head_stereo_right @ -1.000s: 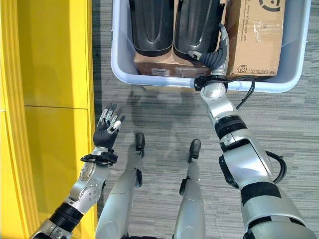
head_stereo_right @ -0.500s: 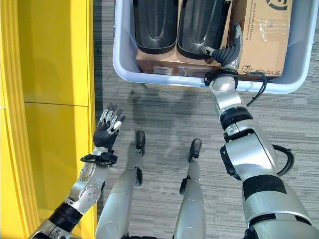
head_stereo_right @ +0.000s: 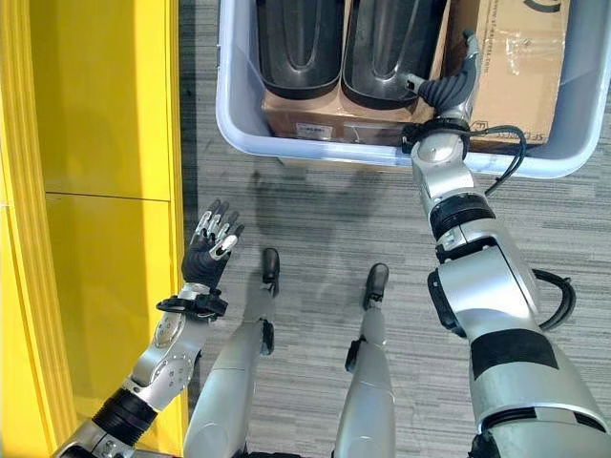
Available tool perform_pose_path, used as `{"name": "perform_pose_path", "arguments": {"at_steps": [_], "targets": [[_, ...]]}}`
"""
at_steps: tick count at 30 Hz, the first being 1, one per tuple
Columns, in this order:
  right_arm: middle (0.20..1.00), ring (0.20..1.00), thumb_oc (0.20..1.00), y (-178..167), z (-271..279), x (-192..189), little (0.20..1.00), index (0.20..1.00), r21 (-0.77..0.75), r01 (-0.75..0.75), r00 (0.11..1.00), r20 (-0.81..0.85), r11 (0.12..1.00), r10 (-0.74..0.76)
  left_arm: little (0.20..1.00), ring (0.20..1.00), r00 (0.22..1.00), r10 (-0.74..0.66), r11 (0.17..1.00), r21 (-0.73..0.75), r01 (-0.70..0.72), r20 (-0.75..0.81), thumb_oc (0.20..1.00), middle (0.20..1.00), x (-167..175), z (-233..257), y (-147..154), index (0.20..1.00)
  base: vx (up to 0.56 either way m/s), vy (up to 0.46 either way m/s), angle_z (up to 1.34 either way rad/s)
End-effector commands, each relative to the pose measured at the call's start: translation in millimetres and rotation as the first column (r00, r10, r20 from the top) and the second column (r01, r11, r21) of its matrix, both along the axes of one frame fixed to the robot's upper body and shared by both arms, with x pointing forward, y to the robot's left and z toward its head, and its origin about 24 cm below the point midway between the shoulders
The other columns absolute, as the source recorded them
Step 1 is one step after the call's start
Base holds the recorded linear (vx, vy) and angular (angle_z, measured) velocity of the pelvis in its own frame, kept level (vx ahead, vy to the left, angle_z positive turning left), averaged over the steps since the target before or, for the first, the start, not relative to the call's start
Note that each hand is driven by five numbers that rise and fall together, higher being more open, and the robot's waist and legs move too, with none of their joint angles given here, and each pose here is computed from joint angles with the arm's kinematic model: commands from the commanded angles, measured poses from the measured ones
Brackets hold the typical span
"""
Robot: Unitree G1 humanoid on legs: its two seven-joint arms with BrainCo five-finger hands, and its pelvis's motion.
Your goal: Move parts from the plastic box to the shelf.
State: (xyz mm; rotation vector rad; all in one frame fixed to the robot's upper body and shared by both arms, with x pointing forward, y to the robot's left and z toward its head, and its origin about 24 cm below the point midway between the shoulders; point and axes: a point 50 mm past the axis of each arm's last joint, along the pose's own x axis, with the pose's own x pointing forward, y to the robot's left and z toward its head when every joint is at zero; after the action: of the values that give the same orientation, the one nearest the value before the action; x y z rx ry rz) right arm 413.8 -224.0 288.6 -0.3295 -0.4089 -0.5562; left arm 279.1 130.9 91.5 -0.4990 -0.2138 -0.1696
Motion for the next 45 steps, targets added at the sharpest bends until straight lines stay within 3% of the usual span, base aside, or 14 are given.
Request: {"name": "perform_pose_path", "arguments": {"at_steps": [1,20,26,33,45], "targets": [[1.0,1.0,1.0,-12,44,-10,1.0,1.0,-0.051,0.037,0.994,0.104,0.998,-0.032,1.0,1.0,0.993,-0.043,0.999,0.01,0.043,0.109,1.0,1.0,-9,18,-1,1.0,0.0,0.0,0.0],[1.0,1.0,1.0,-33,65,-18,1.0,1.0,-0.099,0.125,0.989,0.098,0.987,-0.115,1.0,1.0,0.991,-0.051,0.999,0.022,0.049,0.12,1.0,1.0,-11,20,1,1.0,0.01,0.0,0.02],[1.0,1.0,1.0,-54,81,-29,1.0,1.0,-0.075,0.187,0.976,0.127,0.98,-0.176,1.0,1.0,0.991,-0.054,0.998,0.033,0.05,0.125,1.0,1.0,-13,21,2,1.0,0.03,0.002,0.05],[1.0,1.0,1.0,-55,90,-34,1.0,1.0,-0.058,0.174,0.971,0.174,0.983,-0.162,1.0,1.0,0.991,-0.04,0.999,0.035,0.036,0.125,1.0,1.0,-14,21,5,1.0,0.0,0.0,0.01],[1.0,1.0,1.0,-69,95,-39,1.0,1.0,-0.04,0.213,0.969,0.136,0.976,-0.206,1.0,1.0,0.99,-0.055,0.998,0.027,0.051,0.133,1.0,1.0,-17,22,6,1.0,0.01,-0.005,0.0]]}}
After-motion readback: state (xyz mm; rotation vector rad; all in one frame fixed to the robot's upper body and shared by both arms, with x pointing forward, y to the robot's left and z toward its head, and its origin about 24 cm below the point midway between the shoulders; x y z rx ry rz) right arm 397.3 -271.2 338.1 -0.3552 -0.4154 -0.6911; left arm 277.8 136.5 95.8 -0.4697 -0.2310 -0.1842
